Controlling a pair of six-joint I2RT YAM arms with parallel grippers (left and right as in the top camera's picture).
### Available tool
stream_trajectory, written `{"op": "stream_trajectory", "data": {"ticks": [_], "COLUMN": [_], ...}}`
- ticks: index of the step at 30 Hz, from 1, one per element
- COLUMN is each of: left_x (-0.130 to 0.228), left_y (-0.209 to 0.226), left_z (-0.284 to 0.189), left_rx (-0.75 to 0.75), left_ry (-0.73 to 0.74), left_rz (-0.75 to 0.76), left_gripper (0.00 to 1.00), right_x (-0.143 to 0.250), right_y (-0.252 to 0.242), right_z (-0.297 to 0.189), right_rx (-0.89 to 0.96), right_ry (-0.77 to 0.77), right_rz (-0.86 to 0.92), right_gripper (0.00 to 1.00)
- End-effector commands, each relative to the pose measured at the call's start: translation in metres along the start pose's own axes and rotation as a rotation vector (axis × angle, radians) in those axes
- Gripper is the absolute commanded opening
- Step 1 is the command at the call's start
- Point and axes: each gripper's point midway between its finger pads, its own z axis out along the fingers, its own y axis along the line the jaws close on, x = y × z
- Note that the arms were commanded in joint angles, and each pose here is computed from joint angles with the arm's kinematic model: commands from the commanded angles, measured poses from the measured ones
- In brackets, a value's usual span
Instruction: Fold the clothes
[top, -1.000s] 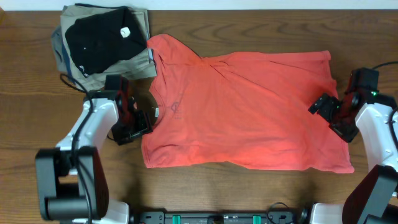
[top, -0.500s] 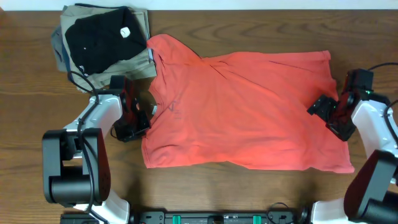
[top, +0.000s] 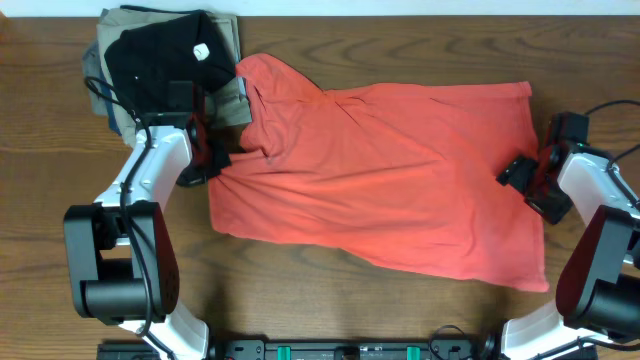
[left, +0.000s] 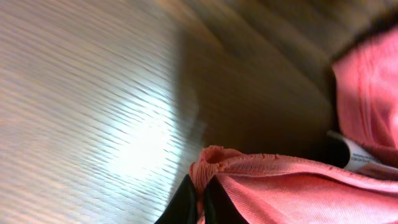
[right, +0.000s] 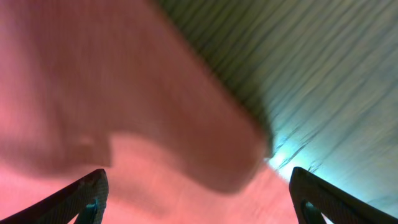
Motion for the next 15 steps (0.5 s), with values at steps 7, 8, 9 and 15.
{"op": "stream_trajectory", "data": {"ticks": [7,8,9,15], "left_x": [-0.004,-0.002,0.0,0.006], "left_y": [0.029,0.03,0.029,0.023], "left_z": [-0.005,-0.005,-0.005,-0.005], "left_rx": [-0.121,-0.121,-0.119,-0.081], "left_ry": [-0.018,-0.009,0.001,0.033], "left_rz": [-0.117,-0.115,-0.114,-0.071], "left_gripper": [0.35,0.42,0.43,0.71], "right_x": [-0.004,-0.002,0.0,0.014], "right_y": [-0.008,-0.005,-0.003,0.004], "right_z": [0.006,0.008,0.009,0.023], "right_rx": [-0.015,-0.026,-0.04,-0.065], "right_ry": [0.012,0.024,0.038,0.11], "right_rz": [0.058,0.057,0.055,0.042], "right_gripper": [0.91,0.91,0.9,0.88]}}
